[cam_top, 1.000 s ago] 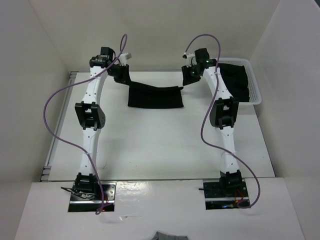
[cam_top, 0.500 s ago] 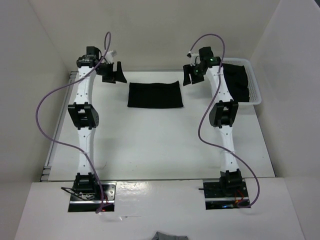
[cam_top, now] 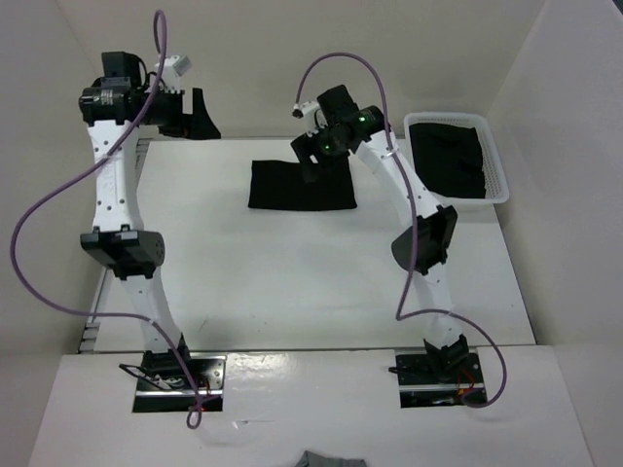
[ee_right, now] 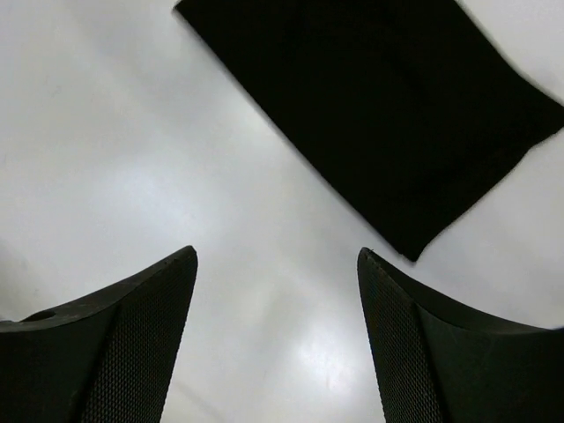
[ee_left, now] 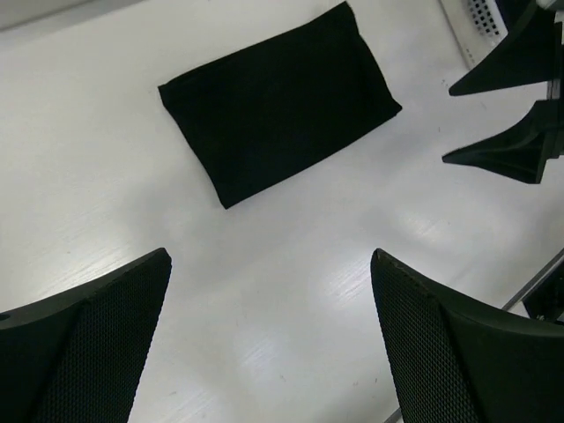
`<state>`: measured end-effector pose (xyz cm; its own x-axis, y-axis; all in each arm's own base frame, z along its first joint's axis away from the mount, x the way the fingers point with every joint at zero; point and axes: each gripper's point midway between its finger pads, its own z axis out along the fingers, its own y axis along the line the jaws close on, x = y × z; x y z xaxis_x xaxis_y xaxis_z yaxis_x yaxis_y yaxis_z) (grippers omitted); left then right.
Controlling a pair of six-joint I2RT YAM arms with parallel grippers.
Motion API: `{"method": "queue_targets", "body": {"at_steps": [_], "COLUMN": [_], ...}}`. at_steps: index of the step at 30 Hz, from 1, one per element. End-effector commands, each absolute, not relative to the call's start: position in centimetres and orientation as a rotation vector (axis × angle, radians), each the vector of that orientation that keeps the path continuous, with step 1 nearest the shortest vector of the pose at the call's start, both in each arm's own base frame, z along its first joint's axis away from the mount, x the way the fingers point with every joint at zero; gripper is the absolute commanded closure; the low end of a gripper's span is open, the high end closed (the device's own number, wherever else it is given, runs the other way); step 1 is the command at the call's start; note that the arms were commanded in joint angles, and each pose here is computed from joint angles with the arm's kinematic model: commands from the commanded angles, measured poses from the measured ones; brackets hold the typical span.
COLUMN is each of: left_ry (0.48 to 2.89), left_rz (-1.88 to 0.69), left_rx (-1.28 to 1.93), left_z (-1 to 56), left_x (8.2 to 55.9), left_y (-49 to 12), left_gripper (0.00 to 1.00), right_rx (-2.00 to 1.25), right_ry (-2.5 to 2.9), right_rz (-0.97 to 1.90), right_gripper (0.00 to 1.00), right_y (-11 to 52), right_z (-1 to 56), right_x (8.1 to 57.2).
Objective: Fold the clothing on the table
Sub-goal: Fold the skirt
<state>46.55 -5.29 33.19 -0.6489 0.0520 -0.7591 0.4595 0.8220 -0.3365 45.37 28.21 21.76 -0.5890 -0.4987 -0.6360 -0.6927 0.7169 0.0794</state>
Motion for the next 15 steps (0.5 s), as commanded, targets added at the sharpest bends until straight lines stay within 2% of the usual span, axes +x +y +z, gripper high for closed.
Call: {"method": "queue_targets", "body": {"at_steps": [1,2,3,4,5,6,8,9,12,15], "left_ry": [2.120,2.051,2.160,1.991,1.991,1.978,2.007,2.043,2.238,2.308], "left_rz": [-0.542,-0.484,-0.465,-0.366,-0.259,-0.237,-0.247,-0.273,-0.372,-0.358], "left_rx": [0.441,0.462,0.422,0.437,0.383,0.399,0.329,0.323,0.309,0.272], "left_z": [37.5,40.0,35.9,39.6,38.7,37.4,33.4,31.9,24.6,20.6], "left_x": [43.1,41.2,40.9,39.8,39.6,39.0,37.9,37.7,38.7,40.7], "left_y": [-5.3,-5.7,-5.7,-5.8,-4.9,-5.8,-5.6,-5.8,-6.9,-7.2], "left_gripper": [0.00,0.00,0.00,0.00,0.00,0.00,0.00,0.00,0.00,0.00], "right_rx": [-0.822,-0.806,-0.831,-0.801,-0.786,-0.798,-0.712,-0.654,-0.623,-0.595], "right_ry": [2.168,2.147,2.143,2.062,2.032,2.098,2.117,2.161,2.202,2.256], "right_rz": [0.299,0.250,0.152,0.156,0.166,0.127,0.123,0.123,0.138,0.125], "right_gripper": [0.22,0.20,0.18,0.15,0.14,0.14,0.14,0.14,0.15,0.15], "right_y": [26.7,26.7,27.4,26.6,26.5,25.2,22.6,20.4,19.5,19.7], "right_z": [29.8,30.0,27.0,29.8,29.7,26.5,26.0,24.0,20.6,17.3], "right_x": [42.3,41.4,40.6,38.8,38.6,38.0,38.4,39.4,40.2,41.6]}}
